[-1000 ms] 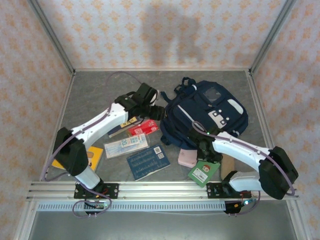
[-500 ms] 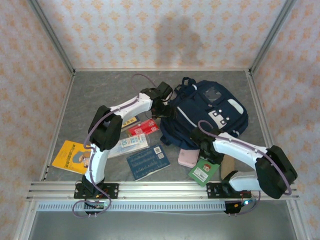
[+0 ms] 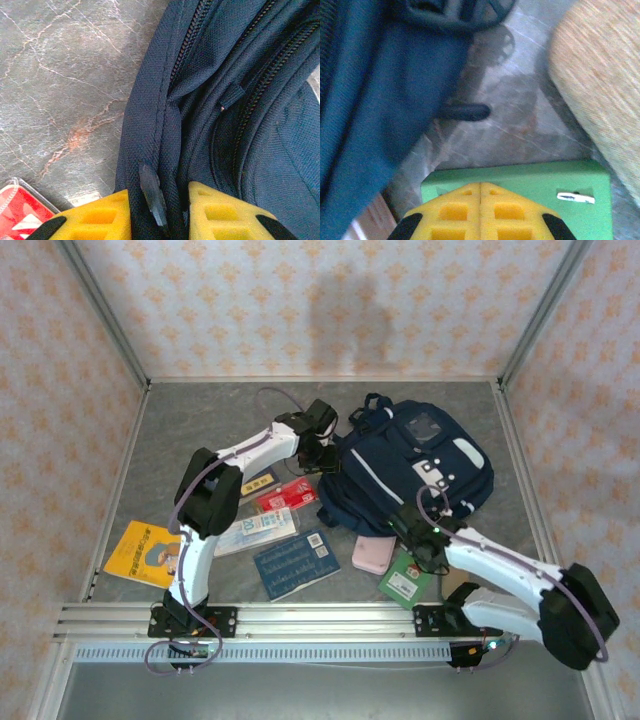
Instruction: Pack the student bag
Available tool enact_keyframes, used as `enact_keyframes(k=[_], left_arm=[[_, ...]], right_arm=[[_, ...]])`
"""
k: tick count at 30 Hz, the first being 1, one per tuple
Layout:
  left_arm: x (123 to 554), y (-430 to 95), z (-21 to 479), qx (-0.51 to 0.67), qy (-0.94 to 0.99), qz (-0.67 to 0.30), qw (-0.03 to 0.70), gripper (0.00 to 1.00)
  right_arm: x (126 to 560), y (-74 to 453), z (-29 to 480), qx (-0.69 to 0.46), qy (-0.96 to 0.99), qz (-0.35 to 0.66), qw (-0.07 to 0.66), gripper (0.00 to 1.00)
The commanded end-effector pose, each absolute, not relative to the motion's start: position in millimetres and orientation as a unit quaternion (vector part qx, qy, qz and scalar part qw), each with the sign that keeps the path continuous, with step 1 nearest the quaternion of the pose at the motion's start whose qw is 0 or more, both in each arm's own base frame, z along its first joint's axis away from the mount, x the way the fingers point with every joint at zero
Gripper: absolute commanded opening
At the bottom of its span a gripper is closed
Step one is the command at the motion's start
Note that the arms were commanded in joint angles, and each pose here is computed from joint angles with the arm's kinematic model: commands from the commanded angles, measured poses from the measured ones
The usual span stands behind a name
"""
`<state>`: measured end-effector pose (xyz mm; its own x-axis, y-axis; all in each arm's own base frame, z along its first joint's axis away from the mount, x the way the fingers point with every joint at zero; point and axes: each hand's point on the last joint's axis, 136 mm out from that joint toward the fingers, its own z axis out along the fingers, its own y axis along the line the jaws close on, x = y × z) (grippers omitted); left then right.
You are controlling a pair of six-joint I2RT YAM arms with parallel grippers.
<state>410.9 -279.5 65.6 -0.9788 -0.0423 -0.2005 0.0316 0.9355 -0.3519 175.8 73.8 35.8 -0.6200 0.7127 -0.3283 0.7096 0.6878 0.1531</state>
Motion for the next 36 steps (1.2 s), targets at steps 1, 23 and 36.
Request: enact_keyframes(k=[1,23,36], left_arm=[[412.0,-245.4,40.5,-0.048,0.984,-0.149,0.080,0.26],[417.5,-236.3,57.0,-0.057,0.979,-0.181,0.081,0.24],[411.8,-230.2,53.0,-0.061,0.979,-0.178,0.073,0.26]], right_arm=[[221.3,79.5,64.5,0.400,0.878,0.002,0.265,0.00],[95.0,104.2,50.5,0.206,0.977,-0.053,-0.013,0.00],[151.8,112.6,11.1,0.225,0.968,-0.097,0.061,0.00]])
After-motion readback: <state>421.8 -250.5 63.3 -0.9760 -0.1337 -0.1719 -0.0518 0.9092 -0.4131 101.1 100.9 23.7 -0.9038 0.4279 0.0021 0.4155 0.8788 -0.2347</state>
